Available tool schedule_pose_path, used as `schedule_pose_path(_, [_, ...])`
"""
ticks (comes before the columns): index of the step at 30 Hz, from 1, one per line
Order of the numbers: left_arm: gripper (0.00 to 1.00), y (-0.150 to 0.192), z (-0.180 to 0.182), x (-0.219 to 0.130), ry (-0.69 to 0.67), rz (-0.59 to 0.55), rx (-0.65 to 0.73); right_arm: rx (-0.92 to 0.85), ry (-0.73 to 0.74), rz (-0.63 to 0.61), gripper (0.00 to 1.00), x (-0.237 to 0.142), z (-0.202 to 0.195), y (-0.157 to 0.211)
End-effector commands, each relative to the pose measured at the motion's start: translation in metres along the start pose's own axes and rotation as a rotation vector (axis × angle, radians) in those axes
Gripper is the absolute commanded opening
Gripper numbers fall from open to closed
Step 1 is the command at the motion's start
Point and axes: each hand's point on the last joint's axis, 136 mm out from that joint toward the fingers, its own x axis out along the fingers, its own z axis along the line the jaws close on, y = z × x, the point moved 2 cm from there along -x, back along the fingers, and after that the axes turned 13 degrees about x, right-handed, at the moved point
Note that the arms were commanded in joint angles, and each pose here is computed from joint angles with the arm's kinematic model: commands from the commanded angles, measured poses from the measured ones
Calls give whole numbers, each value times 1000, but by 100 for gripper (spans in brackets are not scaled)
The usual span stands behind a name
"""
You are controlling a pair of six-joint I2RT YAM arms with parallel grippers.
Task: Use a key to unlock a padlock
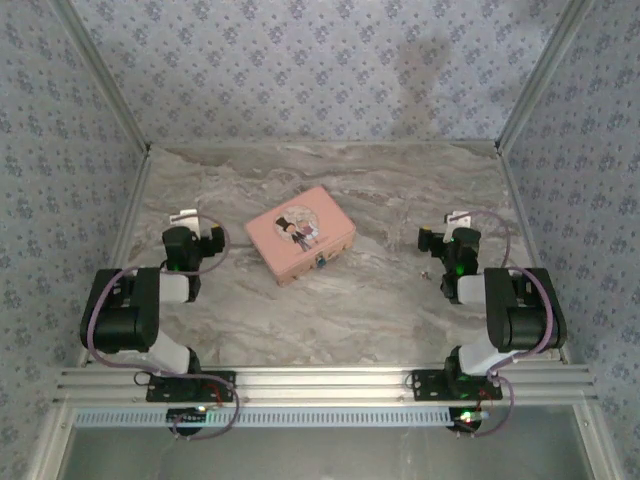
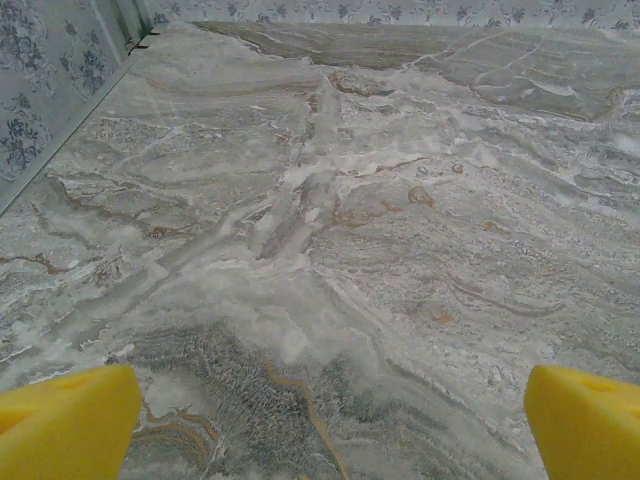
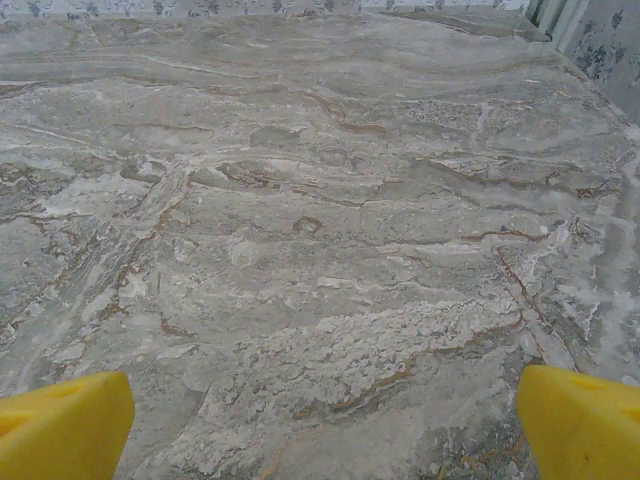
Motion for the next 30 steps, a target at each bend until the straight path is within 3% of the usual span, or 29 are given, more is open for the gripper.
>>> schedule_pose_path(1, [98,-8,-2,1,16,-17,12,-8,-7,-18,100,1,2,-9])
schedule_pose_path(22, [98,-7,-1,1,22,-14,9,-7,-9,-23,100,1,2,-10])
schedule_pose_path(27, [98,-24,8,-9,-22,25,6,-43,-12,32,100,-10,15,-39])
schedule_pose_path(30, [98,-46,14,-22,-30,31,-28,6,-42,-8,100,-26,24,-64])
